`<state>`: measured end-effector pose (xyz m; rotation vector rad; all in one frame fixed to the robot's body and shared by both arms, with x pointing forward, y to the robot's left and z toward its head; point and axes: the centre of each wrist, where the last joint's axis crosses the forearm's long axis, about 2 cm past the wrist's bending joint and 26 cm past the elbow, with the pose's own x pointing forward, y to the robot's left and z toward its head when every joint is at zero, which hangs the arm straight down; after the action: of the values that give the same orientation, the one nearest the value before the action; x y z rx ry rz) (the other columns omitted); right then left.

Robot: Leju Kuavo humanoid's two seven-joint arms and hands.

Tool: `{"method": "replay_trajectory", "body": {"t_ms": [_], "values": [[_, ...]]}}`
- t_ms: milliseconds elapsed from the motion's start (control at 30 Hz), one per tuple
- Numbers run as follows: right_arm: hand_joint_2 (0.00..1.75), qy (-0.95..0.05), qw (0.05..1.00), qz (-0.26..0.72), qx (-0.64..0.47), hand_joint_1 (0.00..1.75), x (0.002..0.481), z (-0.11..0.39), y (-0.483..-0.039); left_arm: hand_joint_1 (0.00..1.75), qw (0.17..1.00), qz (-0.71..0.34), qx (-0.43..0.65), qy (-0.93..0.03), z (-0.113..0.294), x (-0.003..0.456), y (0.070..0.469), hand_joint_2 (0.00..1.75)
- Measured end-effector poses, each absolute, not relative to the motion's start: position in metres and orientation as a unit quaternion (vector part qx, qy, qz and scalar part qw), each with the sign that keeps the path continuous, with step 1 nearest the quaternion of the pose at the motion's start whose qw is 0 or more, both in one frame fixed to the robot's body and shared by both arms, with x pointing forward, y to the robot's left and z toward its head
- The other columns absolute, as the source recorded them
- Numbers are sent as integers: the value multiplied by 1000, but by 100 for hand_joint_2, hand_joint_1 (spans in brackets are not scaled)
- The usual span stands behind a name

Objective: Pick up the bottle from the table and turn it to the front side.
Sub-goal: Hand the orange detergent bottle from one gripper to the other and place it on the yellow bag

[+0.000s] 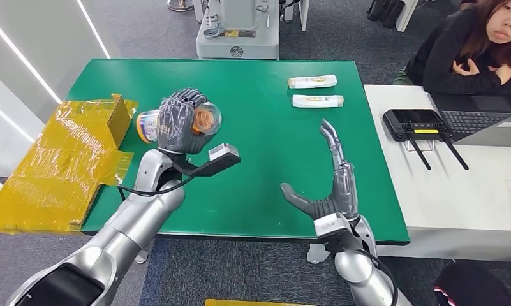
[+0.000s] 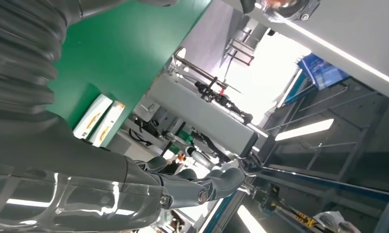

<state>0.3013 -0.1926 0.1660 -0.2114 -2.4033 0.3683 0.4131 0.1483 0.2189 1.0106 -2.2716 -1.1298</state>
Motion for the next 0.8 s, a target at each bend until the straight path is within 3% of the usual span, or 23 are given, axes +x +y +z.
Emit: {"method": "replay_trajectory", "body": {"t_ms": [167,333,600,800], "values": [[175,-926,348,121,-81,0,287,154,-203,175,118,-455,462,-752,245,432,173,175],[175,-926,353,101,-86,0,277,147,-210,175,86,-486,506,-708,257,446,198,175],[175,-924,362,80,-95,0,268,144,-221,175,111,-525,529,-657,241,456,223,175],[175,-922,367,70,-105,0,260,139,-230,175,187,-566,543,-591,202,454,245,175]]}}
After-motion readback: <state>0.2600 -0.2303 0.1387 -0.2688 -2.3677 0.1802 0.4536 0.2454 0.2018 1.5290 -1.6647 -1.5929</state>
